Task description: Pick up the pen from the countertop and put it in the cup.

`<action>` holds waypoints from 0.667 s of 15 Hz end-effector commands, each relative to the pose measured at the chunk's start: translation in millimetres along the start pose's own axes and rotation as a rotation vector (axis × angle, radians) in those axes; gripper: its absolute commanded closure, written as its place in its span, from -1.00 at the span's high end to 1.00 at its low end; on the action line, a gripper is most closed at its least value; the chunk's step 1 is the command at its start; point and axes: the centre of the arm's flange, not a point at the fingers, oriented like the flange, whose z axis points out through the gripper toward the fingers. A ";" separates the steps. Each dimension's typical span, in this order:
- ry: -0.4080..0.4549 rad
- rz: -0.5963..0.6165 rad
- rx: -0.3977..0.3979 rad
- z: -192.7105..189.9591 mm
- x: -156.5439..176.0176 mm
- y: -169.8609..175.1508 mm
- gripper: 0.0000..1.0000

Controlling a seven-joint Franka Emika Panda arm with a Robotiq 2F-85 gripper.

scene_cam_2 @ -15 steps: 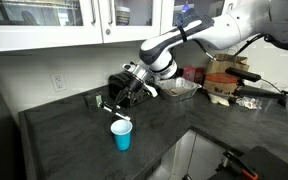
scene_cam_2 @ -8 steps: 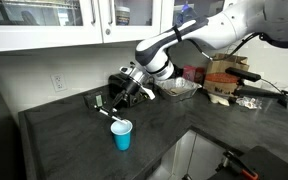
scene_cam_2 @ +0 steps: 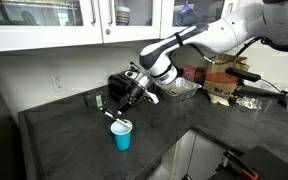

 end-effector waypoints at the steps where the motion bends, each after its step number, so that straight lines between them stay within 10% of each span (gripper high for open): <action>1: 0.020 0.002 0.001 4.2 1.0 0.9 -0.89; 6: 0.027 0.034 -0.028 12.0 -3.1 -1.1 -0.89; 7: 0.028 0.042 -0.045 12.6 -5.2 -1.1 -0.07; 10: 0.037 0.048 -0.072 10.4 -10.6 -0.6 0.21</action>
